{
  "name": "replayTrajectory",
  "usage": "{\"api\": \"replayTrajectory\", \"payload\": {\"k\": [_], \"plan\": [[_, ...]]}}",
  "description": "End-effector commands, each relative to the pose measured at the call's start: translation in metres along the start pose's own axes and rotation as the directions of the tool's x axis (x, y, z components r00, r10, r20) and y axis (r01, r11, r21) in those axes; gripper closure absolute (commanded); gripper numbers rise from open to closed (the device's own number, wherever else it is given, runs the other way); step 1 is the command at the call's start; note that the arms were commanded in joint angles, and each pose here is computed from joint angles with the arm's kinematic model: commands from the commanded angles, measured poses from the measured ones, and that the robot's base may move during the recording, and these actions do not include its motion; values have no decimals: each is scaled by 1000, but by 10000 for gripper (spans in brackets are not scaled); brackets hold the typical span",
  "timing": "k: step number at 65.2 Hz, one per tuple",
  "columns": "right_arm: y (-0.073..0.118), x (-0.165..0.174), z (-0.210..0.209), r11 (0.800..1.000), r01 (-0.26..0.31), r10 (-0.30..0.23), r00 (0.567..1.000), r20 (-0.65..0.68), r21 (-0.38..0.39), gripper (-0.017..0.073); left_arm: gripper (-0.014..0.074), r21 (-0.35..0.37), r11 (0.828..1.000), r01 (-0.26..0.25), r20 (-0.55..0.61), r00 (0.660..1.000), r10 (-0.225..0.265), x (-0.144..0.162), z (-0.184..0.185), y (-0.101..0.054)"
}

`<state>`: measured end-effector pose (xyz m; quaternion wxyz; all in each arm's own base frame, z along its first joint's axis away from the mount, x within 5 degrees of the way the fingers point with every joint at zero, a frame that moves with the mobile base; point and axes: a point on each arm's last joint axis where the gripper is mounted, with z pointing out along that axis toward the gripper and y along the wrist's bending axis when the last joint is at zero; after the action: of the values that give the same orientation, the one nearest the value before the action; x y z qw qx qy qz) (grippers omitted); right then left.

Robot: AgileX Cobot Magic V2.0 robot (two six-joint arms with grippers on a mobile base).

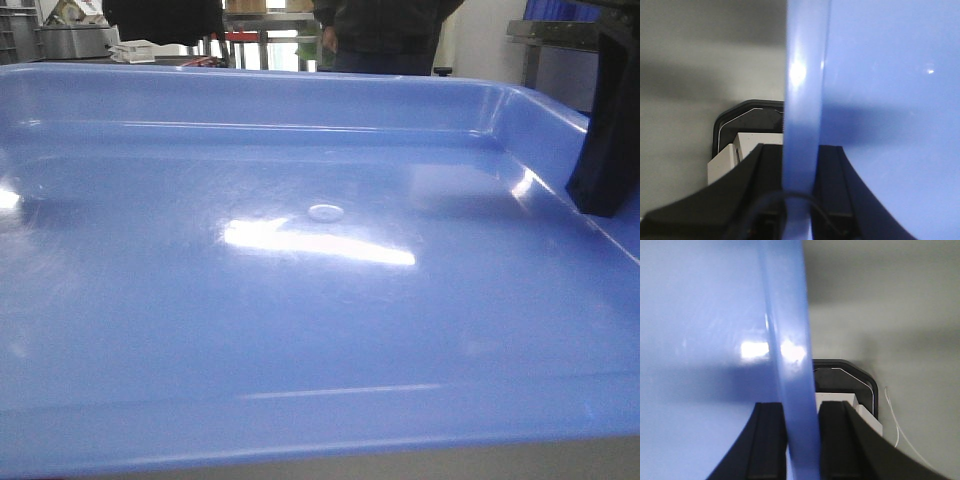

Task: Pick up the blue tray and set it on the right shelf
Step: 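Hold the tray raised in both grippers while the base drives to the shelf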

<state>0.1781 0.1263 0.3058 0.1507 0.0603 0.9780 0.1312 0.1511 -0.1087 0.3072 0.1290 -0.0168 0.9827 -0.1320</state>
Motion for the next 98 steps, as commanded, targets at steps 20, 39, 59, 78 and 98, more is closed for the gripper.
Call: {"api": "replayTrajectory", "payload": {"k": [20, 39, 59, 78, 98], "plan": [[-1, -5, -13, 1000, 4, -3, 997, 74, -13, 347, 590, 5, 1000, -5, 38, 999, 4, -2, -9, 0], [-1, -5, -13, 1000, 4, -3, 997, 74, -13, 347, 590, 5, 1000, -5, 38, 999, 4, -2, -9, 0], [-1, -5, -13, 1000, 4, -3, 997, 74, -13, 347, 590, 5, 1000, -5, 38, 999, 4, -2, -9, 0], [-1, -5, -13, 1000, 4, -3, 997, 74, -13, 347, 590, 5, 1000, -5, 38, 999, 4, -2, -9, 0], [-1, -5, -13, 1000, 4, -3, 997, 74, -13, 347, 590, 5, 1000, -5, 38, 999, 4, -2, -9, 0]]}}
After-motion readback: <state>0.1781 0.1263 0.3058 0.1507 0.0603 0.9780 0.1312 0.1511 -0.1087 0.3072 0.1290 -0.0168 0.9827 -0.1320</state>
